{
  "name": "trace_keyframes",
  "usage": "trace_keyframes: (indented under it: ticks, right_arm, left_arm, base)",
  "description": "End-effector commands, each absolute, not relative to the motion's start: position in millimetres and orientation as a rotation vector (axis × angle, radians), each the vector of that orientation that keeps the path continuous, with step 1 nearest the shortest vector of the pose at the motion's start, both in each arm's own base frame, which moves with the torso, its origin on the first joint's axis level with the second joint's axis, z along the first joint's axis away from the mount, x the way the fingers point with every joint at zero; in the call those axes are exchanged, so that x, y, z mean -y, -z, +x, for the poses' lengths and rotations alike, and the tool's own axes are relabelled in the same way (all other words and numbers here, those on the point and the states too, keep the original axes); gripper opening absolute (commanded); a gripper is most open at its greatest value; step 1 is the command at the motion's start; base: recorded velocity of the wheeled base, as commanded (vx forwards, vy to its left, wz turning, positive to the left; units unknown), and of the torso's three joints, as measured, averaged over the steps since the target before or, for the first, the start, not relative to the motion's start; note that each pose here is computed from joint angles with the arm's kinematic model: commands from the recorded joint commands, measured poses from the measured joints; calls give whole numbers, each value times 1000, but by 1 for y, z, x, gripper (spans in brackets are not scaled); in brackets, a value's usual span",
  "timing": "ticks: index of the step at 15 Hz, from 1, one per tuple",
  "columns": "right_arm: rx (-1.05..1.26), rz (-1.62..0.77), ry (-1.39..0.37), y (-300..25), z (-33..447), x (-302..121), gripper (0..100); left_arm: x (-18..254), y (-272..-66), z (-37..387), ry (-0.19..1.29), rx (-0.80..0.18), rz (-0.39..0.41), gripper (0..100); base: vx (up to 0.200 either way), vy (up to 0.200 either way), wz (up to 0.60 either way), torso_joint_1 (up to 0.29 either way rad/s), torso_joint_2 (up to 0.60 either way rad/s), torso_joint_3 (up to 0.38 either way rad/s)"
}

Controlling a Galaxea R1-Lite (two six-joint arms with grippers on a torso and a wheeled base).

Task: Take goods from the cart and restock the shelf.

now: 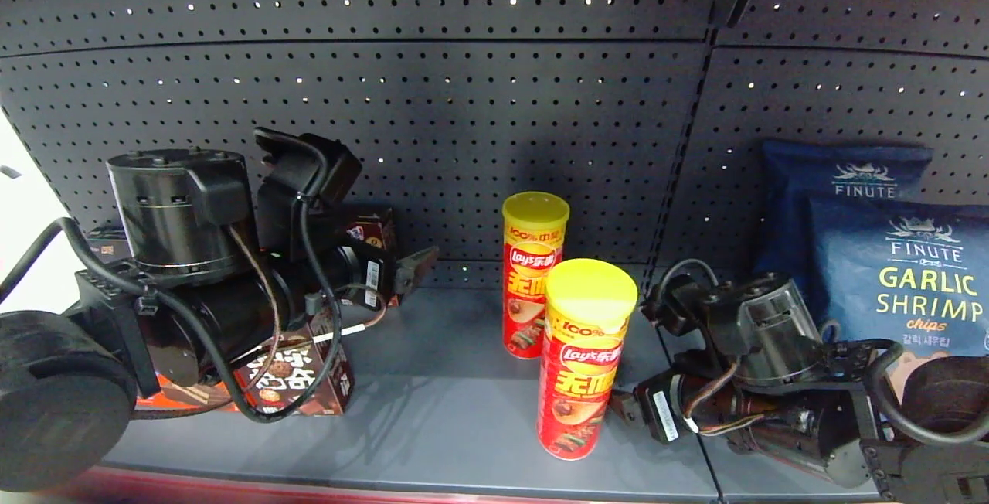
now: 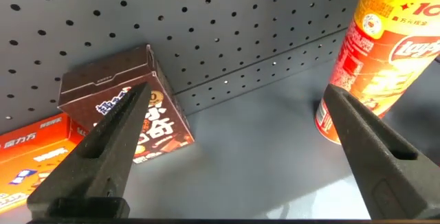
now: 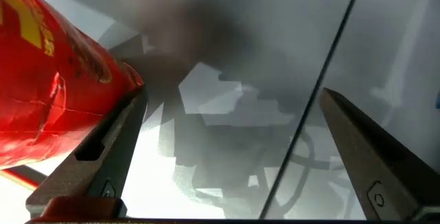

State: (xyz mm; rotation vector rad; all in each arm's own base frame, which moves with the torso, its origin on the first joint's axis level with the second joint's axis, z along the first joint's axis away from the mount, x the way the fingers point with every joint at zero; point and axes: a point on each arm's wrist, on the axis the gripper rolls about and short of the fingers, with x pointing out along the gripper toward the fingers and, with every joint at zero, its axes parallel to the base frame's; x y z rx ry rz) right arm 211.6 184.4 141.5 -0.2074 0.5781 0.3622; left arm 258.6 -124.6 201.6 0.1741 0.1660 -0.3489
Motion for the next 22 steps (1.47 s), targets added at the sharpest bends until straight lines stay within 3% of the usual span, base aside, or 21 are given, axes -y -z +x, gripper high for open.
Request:
trace_keyframes:
  ticks: [1, 22]
  right_arm:
    - [-578, -208, -366, -141, 212, -185, 100]
    - [-574, -231, -438, -134, 208, -212, 100]
  left_arm:
    - [125, -201, 259, 349, -168, 176, 100]
    - [123, -194, 256, 355, -189, 181, 100]
  base:
    - [0, 0, 0, 0, 0, 0]
    - [0, 0, 0, 0, 0, 0]
